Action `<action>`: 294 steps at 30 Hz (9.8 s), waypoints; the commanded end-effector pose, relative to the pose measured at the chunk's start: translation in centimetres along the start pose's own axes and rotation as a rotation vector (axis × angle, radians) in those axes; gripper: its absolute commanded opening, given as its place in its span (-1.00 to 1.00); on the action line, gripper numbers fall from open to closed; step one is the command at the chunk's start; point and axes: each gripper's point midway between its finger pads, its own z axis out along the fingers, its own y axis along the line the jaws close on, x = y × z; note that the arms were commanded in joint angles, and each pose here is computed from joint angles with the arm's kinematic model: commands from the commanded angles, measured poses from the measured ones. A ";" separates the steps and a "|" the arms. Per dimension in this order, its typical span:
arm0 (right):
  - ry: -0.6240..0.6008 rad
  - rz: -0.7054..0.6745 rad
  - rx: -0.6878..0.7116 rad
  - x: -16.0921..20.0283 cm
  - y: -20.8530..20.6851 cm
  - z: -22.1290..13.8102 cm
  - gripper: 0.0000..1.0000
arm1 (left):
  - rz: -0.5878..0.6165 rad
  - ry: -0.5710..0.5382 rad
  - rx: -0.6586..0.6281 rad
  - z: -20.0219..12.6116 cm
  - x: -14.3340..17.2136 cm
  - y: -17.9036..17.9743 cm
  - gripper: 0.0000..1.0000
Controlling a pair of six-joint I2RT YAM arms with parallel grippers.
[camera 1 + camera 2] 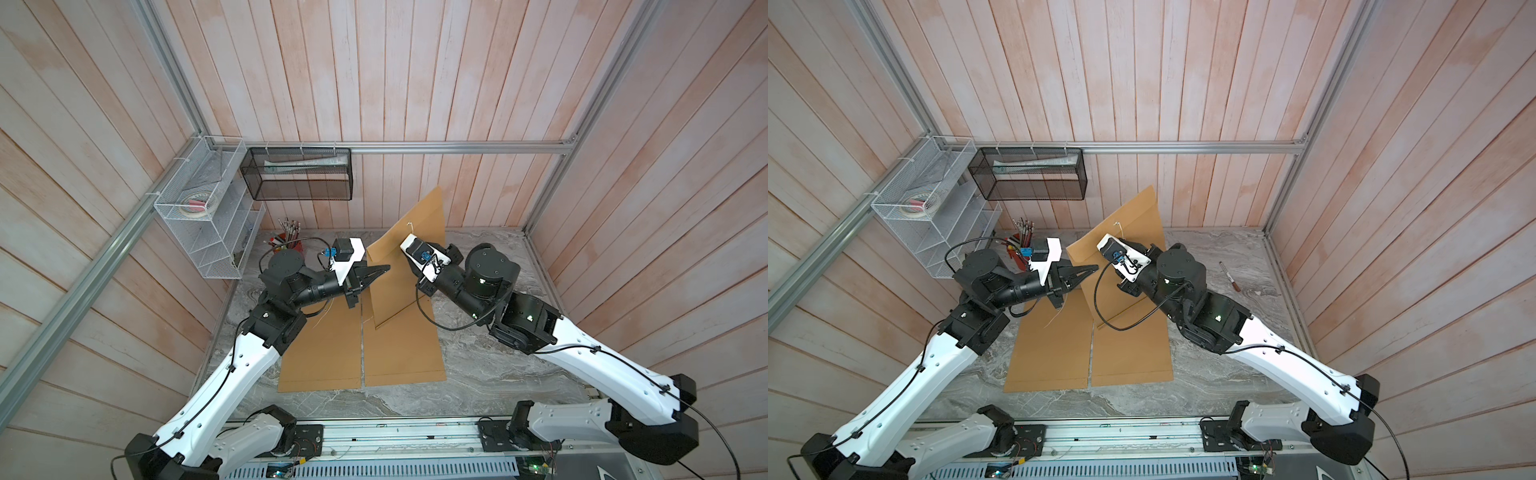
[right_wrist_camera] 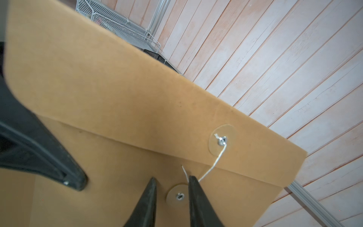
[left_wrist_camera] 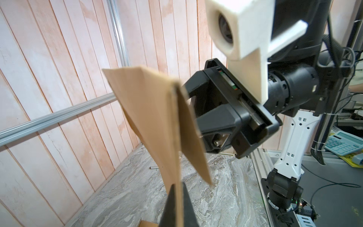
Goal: Open the file bag
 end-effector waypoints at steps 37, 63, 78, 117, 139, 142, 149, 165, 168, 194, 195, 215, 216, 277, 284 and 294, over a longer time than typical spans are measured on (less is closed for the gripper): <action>0.019 -0.028 0.040 0.2 -0.7 -1.0 -0.67 | 0.078 0.007 0.033 -0.6 0.0 -1.2 -1.00; -0.006 0.002 0.042 -0.3 -1.0 -1.5 -1.00 | 0.052 -0.023 0.018 -0.6 0.1 -0.9 -1.00; -0.015 0.031 -0.083 -0.5 1.8 -1.4 -1.00 | 0.017 -0.111 -0.025 -0.5 -0.5 0.0 -1.00; 0.040 -0.021 0.016 0.2 1.0 -2.4 -0.26 | -0.112 -0.128 -0.093 -0.7 -1.4 1.7 -1.00; 0.072 -0.214 0.169 -0.4 0.4 -1.8 -0.08 | -0.207 0.087 -0.191 -0.5 0.1 4.1 -1.00; 0.067 -0.224 0.165 -0.5 0.5 -1.8 -0.08 | -0.203 0.092 -0.177 -0.6 0.0 3.8 -1.00; 0.074 -0.251 0.158 -0.7 0.7 -1.3 -0.08 | -0.188 0.088 -0.140 -0.9 -0.3 2.8 -1.00; 0.077 -0.246 0.154 -0.9 -0.1 -0.7 -0.10 | -0.157 0.071 -0.067 -1.4 -1.1 0.9 -1.00; 0.079 -0.249 0.153 -0.8 -0.2 -0.4 -0.11 | -0.157 0.072 -0.057 -1.5 -1.1 0.7 -1.00; 0.096 -0.256 0.123 -0.2 0.2 0.5 -0.23 | -0.136 0.060 0.000 -1.8 -1.3 -0.6 -1.00; 0.091 -0.256 0.124 -0.3 0.1 0.5 -0.26 | -0.135 0.059 0.003 -1.8 -1.3 -0.7 -1.00; 0.048 -0.273 0.090 -1.0 0.7 0.5 -0.74 | -0.138 0.063 0.066 -1.5 -0.9 -1.5 -1.00; 0.048 -0.272 0.089 -1.0 0.7 0.5 -0.77 | -0.136 0.061 0.067 -1.5 -1.0 -1.5 -1.00; 0.019 -0.157 0.005 -1.9 1.6 -1.2 -1.00 | -0.054 0.009 -0.055 -1.9 0.4 0.0 -1.00; 0.014 -0.144 -0.019 -1.9 2.1 -1.4 -1.00 | -0.053 0.001 -0.066 -1.9 0.4 0.2 -1.00; 0.010 -0.107 -0.059 -1.5 2.9 -2.1 -1.00 | -0.059 -0.037 -0.092 -2.4 -0.1 0.8 -1.00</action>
